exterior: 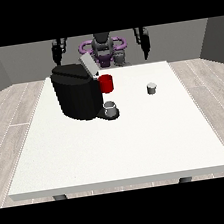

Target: Insert the coffee pod into the coffee machine and close the lid

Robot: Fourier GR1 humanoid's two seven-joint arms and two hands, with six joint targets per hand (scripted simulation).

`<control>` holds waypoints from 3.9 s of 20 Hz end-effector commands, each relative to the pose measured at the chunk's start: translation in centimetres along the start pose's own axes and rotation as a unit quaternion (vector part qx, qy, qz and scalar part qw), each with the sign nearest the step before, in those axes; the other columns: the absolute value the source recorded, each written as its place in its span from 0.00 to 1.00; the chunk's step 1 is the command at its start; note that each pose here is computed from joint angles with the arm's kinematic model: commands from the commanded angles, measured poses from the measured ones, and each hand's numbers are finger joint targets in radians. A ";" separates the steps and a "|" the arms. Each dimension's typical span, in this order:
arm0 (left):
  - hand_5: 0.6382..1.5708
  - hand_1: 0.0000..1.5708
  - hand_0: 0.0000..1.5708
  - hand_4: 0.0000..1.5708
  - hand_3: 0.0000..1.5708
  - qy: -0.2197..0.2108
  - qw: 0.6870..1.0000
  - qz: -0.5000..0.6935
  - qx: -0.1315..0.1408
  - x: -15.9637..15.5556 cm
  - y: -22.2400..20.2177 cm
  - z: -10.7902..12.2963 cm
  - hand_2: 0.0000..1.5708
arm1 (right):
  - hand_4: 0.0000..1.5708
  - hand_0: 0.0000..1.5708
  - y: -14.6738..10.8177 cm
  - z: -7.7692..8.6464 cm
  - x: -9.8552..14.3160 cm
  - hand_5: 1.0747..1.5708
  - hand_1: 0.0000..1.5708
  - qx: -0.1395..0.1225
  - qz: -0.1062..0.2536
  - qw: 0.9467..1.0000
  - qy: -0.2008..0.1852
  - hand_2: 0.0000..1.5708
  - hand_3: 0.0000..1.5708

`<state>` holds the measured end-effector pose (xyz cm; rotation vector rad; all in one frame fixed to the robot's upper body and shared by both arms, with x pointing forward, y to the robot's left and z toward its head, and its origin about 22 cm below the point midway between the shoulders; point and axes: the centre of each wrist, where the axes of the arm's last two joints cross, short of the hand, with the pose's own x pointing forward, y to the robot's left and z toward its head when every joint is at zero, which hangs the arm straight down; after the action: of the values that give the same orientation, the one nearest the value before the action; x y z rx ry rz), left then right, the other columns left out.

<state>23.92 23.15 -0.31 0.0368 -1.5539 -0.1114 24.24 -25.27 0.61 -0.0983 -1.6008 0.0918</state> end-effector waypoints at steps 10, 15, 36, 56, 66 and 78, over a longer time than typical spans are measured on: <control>1.00 0.00 0.00 0.20 0.00 -0.090 0.995 -0.042 -0.011 0.9 7.7 -0.7 0.00 | 0.06 0.00 0.3 0.2 -1.1 1.00 0.00 -0.098 -0.057 0.993 -0.027 0.00 0.00; 1.00 0.00 0.00 0.00 0.00 -0.070 0.992 -0.102 0.006 2.5 10.2 -3.1 0.00 | 0.14 0.00 0.3 -0.3 -0.5 1.00 0.00 -0.069 -0.043 0.996 -0.044 0.00 0.00; 1.00 0.00 0.00 0.00 0.00 0.062 0.981 -0.183 0.008 0.1 13.8 -8.3 0.00 | 0.25 0.00 1.9 -2.1 1.0 1.00 0.00 -0.039 -0.060 0.996 -0.045 0.00 0.00; 1.00 0.38 0.38 0.00 0.30 0.087 0.942 -0.324 -0.011 0.6 15.3 -11.0 0.46 | 0.28 0.00 3.8 -4.2 1.2 1.00 0.00 -0.040 -0.038 0.997 -0.048 0.00 0.00; 1.00 0.44 0.44 0.18 0.41 0.052 0.923 -0.381 0.021 -1.6 14.1 -10.7 0.54 | 0.33 0.00 4.1 -3.9 1.5 1.00 0.00 -0.037 -0.027 0.999 -0.027 0.00 0.00; 1.00 0.71 0.71 0.18 0.61 0.049 0.892 -0.449 0.021 -0.4 14.5 -12.2 0.75 | 0.27 0.00 4.8 -5.0 3.5 1.00 0.00 -0.042 -0.045 0.997 -0.047 0.00 0.00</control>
<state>36.72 37.14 0.88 0.7727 -1.3559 -0.7537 29.11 -21.15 2.91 -0.0756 -1.7049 -0.0480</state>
